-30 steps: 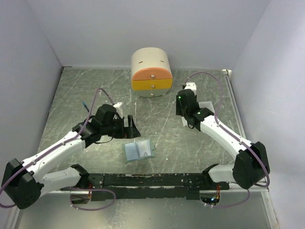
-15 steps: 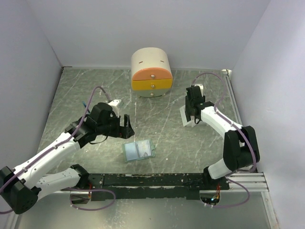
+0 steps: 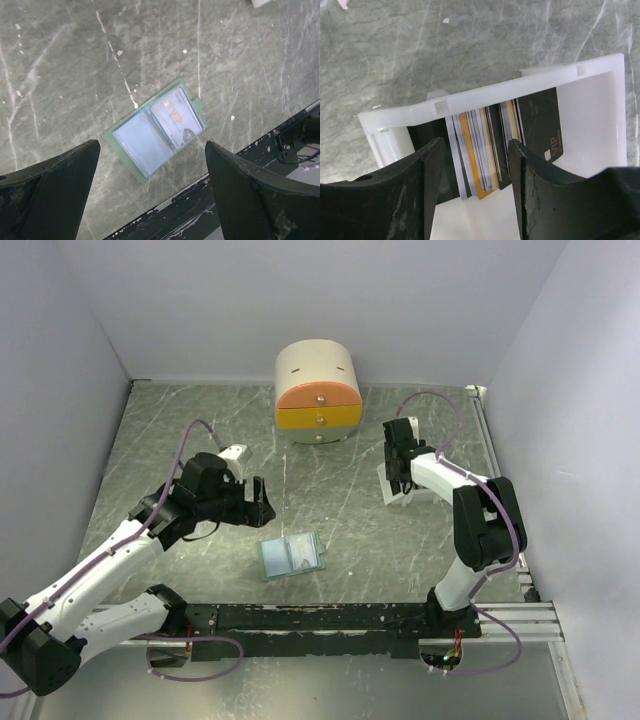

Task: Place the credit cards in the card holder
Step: Pick up the credit card from the storage box.

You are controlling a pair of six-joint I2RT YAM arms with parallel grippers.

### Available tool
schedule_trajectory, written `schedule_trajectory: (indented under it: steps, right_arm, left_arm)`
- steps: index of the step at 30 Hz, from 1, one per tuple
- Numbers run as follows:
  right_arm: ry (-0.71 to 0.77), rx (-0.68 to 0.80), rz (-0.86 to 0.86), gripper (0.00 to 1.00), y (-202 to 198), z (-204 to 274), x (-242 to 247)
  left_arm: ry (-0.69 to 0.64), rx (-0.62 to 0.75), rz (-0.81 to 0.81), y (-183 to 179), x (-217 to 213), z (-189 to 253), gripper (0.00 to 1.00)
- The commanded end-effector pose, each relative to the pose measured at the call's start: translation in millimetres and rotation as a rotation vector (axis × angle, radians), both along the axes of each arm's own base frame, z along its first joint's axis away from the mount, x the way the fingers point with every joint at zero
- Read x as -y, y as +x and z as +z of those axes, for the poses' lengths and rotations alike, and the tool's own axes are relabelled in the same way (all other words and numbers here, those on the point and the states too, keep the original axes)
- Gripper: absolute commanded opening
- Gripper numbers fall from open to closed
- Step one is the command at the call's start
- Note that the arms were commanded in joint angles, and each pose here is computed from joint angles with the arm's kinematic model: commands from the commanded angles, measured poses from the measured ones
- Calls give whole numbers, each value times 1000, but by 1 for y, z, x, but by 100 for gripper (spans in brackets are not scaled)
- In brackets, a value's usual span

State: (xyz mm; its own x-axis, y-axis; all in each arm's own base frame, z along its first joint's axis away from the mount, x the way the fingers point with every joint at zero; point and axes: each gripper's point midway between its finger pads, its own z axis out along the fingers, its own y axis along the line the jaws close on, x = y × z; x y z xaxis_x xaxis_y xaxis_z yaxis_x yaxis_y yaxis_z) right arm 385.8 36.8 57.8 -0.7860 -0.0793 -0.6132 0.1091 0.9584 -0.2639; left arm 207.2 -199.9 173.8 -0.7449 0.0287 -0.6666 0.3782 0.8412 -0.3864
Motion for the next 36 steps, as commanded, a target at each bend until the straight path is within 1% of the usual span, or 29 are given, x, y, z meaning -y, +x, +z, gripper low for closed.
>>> schedule_trajectory:
  steps: [1,8,13,18,22,25,28,31,36]
  right_arm:
    - [-62,27,-15,54,15,1,10]
    - [-110,-12,-18,55,20,-3,11]
    - [-90,-12,0,55,15,-1,5]
    - [-144,-74,4,57,11,-13,10]
    - [-149,-97,1,58,11,-18,10]
    - [-182,-119,-28,58,3,-21,17]
    - [-217,-108,-53,55,-1,-17,25]
    - [-255,-69,-61,52,0,-2,25]
    - [-321,-27,-91,51,4,18,32]
  left_arm:
    - [-24,12,-14,4,-4,6,99]
    - [-24,10,-6,4,-6,5,99]
    - [-19,10,6,5,-8,4,99]
    - [-22,16,10,5,-9,6,99]
    - [-22,7,6,4,-8,4,99]
    - [-21,11,7,4,-9,5,99]
    - [-30,20,8,3,-9,7,99]
    - [-36,23,6,2,-8,8,99]
    - [-30,4,0,2,-7,4,99]
